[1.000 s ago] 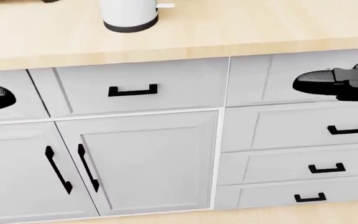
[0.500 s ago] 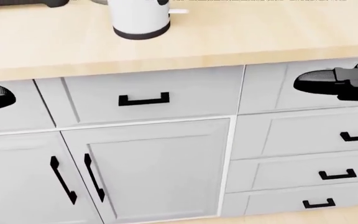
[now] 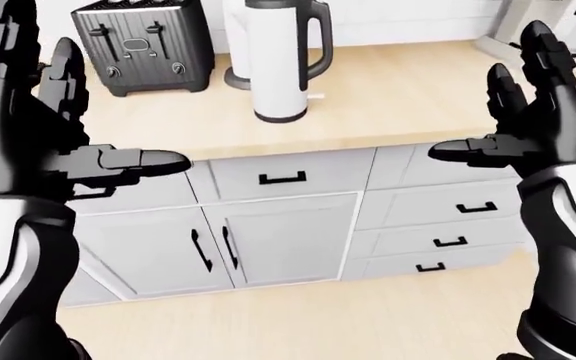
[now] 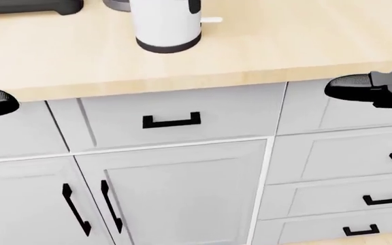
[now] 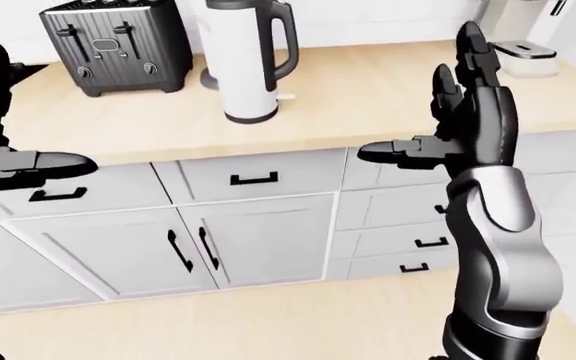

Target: Press the button to open the lid of the electric kettle.

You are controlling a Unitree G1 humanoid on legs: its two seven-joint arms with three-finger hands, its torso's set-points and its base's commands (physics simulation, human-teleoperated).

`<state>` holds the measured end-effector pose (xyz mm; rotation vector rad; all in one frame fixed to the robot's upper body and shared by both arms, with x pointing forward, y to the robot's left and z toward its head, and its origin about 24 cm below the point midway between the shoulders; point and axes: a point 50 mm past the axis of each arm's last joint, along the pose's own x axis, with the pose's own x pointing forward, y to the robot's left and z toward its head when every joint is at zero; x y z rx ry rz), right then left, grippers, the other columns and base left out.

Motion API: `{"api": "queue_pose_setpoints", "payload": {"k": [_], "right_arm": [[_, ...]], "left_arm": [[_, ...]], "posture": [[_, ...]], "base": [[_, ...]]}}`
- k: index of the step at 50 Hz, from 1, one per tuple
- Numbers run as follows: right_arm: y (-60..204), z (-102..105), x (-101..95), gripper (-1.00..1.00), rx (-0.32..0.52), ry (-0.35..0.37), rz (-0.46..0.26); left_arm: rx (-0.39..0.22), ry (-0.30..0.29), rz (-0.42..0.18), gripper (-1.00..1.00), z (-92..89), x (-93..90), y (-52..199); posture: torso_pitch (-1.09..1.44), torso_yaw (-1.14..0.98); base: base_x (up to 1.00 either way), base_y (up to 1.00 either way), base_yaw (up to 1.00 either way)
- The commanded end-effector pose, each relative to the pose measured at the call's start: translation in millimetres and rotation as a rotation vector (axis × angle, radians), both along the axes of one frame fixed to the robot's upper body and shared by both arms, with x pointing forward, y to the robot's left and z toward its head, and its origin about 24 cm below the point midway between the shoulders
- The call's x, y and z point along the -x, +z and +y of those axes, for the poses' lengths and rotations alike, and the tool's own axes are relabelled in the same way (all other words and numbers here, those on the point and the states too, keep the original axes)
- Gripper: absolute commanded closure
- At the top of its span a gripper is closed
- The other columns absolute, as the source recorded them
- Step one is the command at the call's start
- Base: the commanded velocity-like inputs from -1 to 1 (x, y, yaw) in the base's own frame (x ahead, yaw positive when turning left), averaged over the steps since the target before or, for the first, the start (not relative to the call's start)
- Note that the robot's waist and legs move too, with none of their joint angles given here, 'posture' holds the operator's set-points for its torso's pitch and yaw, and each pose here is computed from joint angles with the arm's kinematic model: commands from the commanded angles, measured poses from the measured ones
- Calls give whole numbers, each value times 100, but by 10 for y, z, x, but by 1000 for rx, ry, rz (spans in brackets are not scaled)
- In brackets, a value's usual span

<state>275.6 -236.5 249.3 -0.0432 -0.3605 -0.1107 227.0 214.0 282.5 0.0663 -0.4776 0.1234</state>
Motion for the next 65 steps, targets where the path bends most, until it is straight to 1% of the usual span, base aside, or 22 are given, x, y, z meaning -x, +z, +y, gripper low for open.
{"api": "queue_pose_setpoints", "payload": {"k": [1, 65], "right_arm": [[125, 15, 45, -100, 20, 5, -65], [125, 20, 50, -100, 24, 6, -64]], "left_arm": [[-5, 11, -49, -100, 9, 39, 74], [-9, 10, -52, -100, 6, 56, 79]], "posture": [[0, 0], [0, 0]], "base": [[12, 10, 0], [14, 3, 0]]}}
